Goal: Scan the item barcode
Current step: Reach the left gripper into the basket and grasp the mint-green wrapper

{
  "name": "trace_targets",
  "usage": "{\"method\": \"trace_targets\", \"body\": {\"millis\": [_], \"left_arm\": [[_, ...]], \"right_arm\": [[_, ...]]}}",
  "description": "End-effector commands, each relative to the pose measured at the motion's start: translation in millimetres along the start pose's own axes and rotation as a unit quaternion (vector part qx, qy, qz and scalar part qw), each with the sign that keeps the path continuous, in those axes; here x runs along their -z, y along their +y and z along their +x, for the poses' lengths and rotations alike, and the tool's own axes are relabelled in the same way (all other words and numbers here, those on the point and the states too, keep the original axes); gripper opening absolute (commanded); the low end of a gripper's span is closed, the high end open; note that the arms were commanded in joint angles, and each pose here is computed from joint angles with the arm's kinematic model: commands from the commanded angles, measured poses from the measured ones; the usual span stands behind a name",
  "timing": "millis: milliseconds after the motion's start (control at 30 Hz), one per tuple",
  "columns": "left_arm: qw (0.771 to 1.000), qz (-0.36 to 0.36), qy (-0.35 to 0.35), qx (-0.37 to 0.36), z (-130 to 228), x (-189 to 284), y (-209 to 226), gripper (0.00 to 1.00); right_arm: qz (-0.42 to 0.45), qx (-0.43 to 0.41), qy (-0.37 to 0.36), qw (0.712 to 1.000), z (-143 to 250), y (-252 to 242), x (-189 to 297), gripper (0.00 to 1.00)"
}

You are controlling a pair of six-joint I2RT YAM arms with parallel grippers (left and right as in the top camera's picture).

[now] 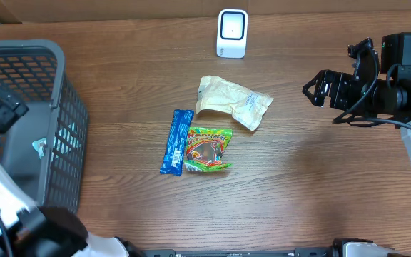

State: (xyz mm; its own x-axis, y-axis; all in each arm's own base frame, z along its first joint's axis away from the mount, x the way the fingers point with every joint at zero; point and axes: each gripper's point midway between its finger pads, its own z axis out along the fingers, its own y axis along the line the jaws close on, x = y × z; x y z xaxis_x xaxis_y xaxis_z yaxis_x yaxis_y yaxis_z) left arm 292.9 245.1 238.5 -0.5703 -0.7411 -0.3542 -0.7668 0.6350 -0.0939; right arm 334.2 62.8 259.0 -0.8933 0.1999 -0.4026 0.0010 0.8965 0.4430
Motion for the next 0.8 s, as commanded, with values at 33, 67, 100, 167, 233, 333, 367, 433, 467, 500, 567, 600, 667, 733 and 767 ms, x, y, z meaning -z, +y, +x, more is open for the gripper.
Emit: {"method": "trace_targets", "body": {"millis": [33,67,100,167,233,333,367,433,467,500,567,600,667,733,767], "left_arm": [[0.997,-0.005,0.076,0.030,23.4,-65.2,2.1,1.00],[0.996,-0.007,0.084,0.033,28.0,-76.7,3.2,1.00],[0.995,-0.007,0.091,0.036,33.7,-87.5,4.0,1.00],[0.994,-0.010,0.102,0.045,46.9,-107.1,6.3,0.99],[0.992,-0.012,0.114,0.053,61.6,-125.7,9.0,1.00],[0.991,-0.002,0.119,0.055,81.8,-155.3,10.2,1.00],[0.991,-0.002,0.117,0.057,86.1,-162.8,11.1,1.00],[0.992,0.000,0.109,0.060,95.3,-179.6,13.3,1.00],[0.993,0.001,0.105,0.060,98.4,-185.4,13.9,1.00],[0.994,0.003,0.097,0.059,104.5,-196.1,15.5,1.00],[0.994,0.005,0.090,0.059,110.6,-205.0,17.0,1.00],[0.994,0.005,0.089,0.059,113.5,-207.9,17.6,0.96],[0.994,0.005,0.090,0.063,117.4,-210.9,18.5,0.78],[0.994,0.006,0.086,0.063,115.2,-210.4,17.9,0.11],[0.994,0.010,0.085,0.063,113.1,-209.2,16.4,0.04]], "right_arm": [[-0.004,0.004,-0.008,1.000,-4.8,2.0,4.8,1.00],[-0.004,0.004,-0.007,1.000,-4.2,1.9,4.7,1.00],[-0.004,0.004,-0.006,1.000,-3.9,1.8,4.7,1.00],[-0.004,0.003,-0.005,1.000,-3.5,1.7,4.7,1.00],[-0.004,0.003,-0.005,1.000,-3.3,1.7,4.7,1.00],[-0.004,0.003,-0.005,1.000,-3.2,1.8,4.7,1.00],[-0.004,0.003,-0.005,1.000,-3.2,1.8,4.7,1.00],[-0.004,0.003,-0.004,1.000,-3.1,1.7,4.7,1.00],[-0.004,0.003,-0.004,1.000,-3.1,1.7,4.7,1.00],[-0.004,0.002,-0.004,1.000,-3.0,1.7,4.7,1.00],[-0.004,0.002,-0.004,1.000,-2.9,1.7,4.7,1.00],[-0.004,0.002,-0.003,1.000,-2.6,1.6,4.7,1.00],[-0.004,0.002,-0.003,1.000,-2.2,1.6,4.7,1.00],[-0.004,0.002,-0.003,1.000,-2.2,1.6,4.7,1.00],[-0.004,0.002,-0.003,1.000,-2.3,1.6,4.7,1.00]]}}
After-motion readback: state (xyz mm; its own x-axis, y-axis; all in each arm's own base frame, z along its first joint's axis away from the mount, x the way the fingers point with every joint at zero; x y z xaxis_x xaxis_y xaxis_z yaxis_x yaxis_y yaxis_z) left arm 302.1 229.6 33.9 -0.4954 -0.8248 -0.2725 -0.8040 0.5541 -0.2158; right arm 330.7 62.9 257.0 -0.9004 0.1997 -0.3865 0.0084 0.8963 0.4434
